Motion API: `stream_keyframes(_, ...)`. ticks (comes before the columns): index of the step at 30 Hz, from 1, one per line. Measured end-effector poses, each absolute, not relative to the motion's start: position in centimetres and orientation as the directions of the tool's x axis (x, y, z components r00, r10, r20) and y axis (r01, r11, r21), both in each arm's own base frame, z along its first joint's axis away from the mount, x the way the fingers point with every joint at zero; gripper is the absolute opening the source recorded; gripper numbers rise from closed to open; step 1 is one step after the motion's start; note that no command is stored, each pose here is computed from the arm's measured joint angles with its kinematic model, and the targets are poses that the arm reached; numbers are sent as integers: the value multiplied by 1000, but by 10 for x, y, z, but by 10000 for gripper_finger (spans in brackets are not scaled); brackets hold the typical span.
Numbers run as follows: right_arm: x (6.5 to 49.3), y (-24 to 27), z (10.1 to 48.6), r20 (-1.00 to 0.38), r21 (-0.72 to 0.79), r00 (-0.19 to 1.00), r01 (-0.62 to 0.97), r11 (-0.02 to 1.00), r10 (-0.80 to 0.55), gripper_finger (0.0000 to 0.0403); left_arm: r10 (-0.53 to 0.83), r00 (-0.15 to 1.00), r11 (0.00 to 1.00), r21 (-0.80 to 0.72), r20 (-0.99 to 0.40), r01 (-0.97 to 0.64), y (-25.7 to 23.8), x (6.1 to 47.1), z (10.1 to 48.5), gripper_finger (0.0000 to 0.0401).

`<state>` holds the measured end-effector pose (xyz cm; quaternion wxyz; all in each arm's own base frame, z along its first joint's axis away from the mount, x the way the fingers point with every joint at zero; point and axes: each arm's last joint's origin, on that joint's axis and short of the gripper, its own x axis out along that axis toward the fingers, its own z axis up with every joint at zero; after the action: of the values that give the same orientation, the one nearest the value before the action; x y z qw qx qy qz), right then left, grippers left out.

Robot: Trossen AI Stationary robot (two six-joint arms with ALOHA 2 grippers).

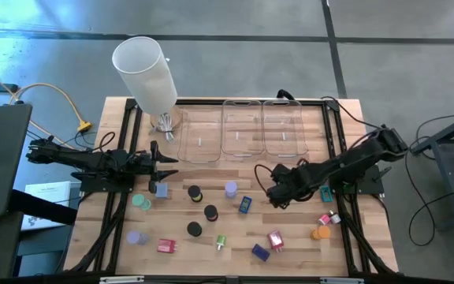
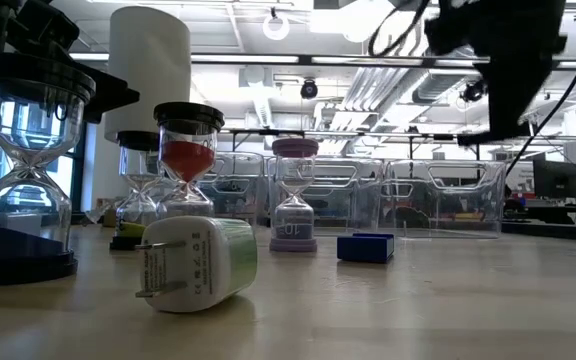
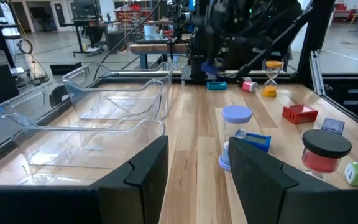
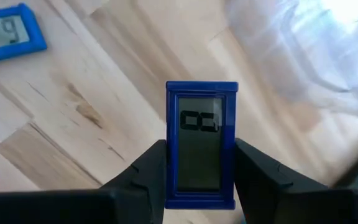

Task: Pick & Place Office items
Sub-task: Put the top dark blue digital clock into the right transparent bin

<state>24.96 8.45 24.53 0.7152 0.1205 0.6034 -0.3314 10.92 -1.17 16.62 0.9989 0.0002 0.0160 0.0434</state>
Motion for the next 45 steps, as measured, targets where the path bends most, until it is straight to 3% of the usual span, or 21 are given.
stream_keyframes(10, 256, 50, 302, -886, -353, 25, 611, 708, -463, 136, 87, 996, 996, 2, -32, -87, -12, 109, 166, 163)
stream_keyframes(16, 267, 3, 326, -858, -376, 43, 627, 682, -512, 136, 87, 996, 996, 2, -32, -87, -12, 109, 166, 163)
stream_keyframes(25, 276, -87, 331, -874, -287, 118, 657, 697, -471, 136, 87, 996, 996, 2, -32, -87, -12, 109, 166, 163)
stream_keyframes(31, 268, -125, 322, -906, -232, 101, 692, 683, -411, 136, 87, 996, 996, 2, -32, -87, -12, 109, 166, 163)
stream_keyframes(36, 260, -144, 292, -924, -212, 78, 708, 674, -373, 136, 87, 996, 996, 2, -32, -87, -12, 109, 166, 163)
stream_keyframes(45, 250, -169, 236, -939, -57, 194, 728, 683, -285, 136, 87, 996, 996, 1, -32, -87, -12, 109, 166, 163)
